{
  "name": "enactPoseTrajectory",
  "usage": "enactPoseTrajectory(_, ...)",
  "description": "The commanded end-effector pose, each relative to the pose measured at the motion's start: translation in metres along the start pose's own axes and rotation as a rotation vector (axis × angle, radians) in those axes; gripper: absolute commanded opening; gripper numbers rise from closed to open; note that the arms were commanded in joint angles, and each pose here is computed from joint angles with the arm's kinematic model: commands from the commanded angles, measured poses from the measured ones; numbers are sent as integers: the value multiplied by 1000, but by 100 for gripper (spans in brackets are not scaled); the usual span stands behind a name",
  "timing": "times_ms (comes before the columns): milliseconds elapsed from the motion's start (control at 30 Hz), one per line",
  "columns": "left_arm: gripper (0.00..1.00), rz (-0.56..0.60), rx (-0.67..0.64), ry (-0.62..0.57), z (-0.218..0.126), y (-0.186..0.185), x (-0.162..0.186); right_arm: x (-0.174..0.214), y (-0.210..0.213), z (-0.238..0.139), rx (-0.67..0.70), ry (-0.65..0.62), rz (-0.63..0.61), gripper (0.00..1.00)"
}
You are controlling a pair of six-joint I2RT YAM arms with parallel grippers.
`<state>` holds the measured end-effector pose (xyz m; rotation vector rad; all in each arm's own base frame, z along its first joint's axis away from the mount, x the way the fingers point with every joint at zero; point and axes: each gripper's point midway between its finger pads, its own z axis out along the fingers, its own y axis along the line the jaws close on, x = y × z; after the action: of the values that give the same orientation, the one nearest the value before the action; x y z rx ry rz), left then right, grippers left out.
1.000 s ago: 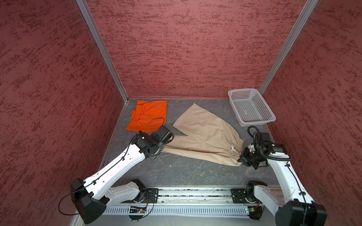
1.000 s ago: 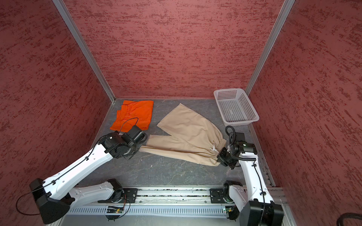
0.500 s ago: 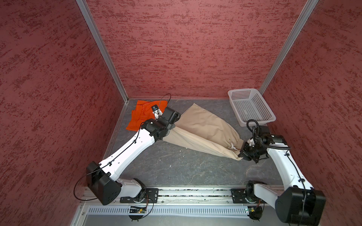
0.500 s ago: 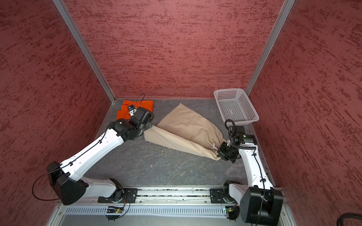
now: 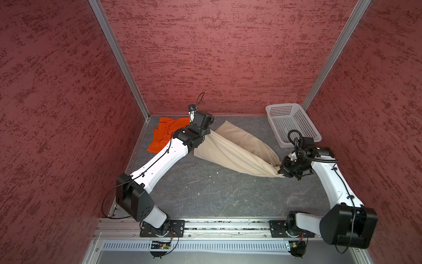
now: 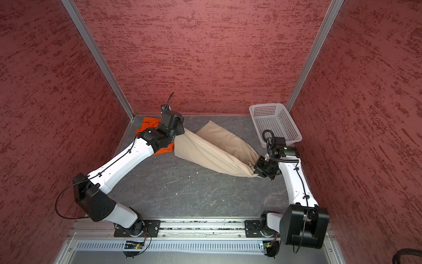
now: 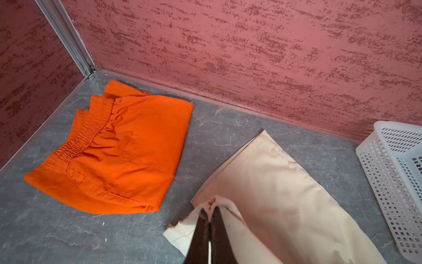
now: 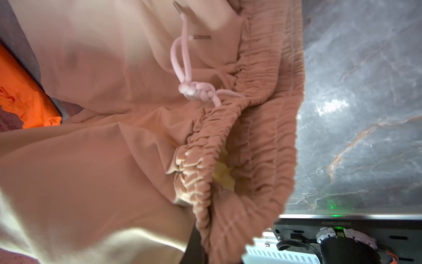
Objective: Fold and stack the shorts
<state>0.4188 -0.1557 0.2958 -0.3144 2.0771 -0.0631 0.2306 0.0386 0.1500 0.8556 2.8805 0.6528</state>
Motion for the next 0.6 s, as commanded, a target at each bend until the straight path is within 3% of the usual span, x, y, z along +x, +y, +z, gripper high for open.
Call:
enactPoseTrajectory(0, 0, -9, -38, -135, -1, 8, -43, -8, -12, -8, 92, -32, -12, 0)
enactPoseTrajectory(567, 0, 24, 14, -237, -12, -8, -71, -15, 0, -34, 91, -76, -16, 0)
